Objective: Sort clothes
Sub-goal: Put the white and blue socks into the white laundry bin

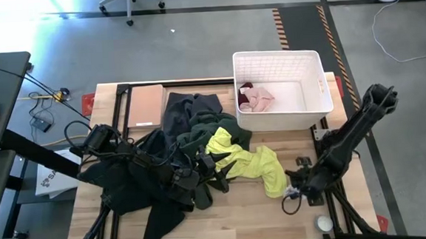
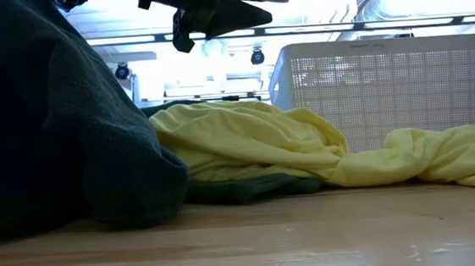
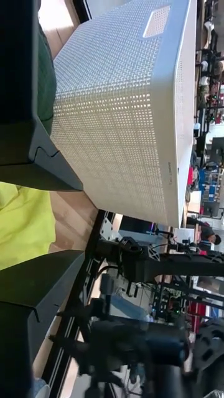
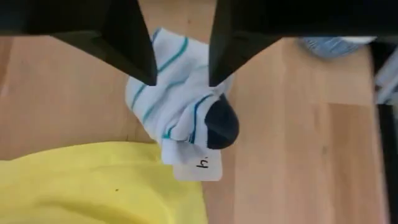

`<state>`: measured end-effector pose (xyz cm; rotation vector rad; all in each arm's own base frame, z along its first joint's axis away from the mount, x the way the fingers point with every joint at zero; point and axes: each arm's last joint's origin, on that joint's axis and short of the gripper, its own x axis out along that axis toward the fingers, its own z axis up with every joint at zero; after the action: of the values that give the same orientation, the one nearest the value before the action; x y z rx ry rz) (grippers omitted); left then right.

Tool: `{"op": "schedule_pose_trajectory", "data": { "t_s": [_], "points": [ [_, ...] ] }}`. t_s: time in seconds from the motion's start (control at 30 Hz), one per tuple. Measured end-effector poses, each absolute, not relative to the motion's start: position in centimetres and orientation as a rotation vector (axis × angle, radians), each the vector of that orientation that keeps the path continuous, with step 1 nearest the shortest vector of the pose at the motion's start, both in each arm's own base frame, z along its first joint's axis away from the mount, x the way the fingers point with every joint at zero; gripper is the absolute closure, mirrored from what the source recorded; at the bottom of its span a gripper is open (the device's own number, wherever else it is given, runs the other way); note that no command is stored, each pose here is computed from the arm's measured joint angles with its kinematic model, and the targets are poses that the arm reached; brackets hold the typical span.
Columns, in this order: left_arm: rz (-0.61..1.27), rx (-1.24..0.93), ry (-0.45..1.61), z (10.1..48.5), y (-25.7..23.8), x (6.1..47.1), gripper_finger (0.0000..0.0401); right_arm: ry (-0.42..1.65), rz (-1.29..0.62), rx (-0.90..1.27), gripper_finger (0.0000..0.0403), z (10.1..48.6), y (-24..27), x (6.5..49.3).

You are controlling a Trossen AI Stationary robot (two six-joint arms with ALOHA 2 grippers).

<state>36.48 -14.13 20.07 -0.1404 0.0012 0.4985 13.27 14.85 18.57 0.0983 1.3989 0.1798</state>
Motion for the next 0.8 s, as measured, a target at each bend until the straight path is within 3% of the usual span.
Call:
{"op": "schedule_pose_trajectory", "data": {
  "t_s": [0.13, 0.37, 0.47, 0.6, 0.7, 0.8],
  "points": [
    [0.497, -0.139, 0.004, 20.0, -14.1, 36.5, 0.0241, 1.446, 0.140, 0.059, 0.0220, 16.8, 15.6, 14.0],
    [0.496, -0.139, 0.005, 20.0, -14.1, 36.5, 0.0241, 1.529, 0.058, 0.001, 0.0231, 13.6, 16.6, 14.9],
    [0.496, -0.147, 0.002, 20.0, -14.1, 36.5, 0.0241, 1.540, 0.047, -0.006, 0.0258, 13.1, 16.8, 15.1],
    [0.485, -0.149, 0.003, 20.0, -14.3, 36.5, 0.0241, 1.507, 0.061, 0.025, 0.0329, 14.3, 17.1, 15.3],
    [0.466, -0.150, 0.005, 20.0, -14.3, 36.5, 0.0241, 1.454, 0.102, 0.070, 0.0383, 16.8, 17.2, 15.7],
    [0.461, -0.149, 0.006, 20.0, -14.4, 36.5, 0.0241, 1.354, 0.159, 0.127, 0.0387, 20.6, 17.2, 16.2]
  ]
}}
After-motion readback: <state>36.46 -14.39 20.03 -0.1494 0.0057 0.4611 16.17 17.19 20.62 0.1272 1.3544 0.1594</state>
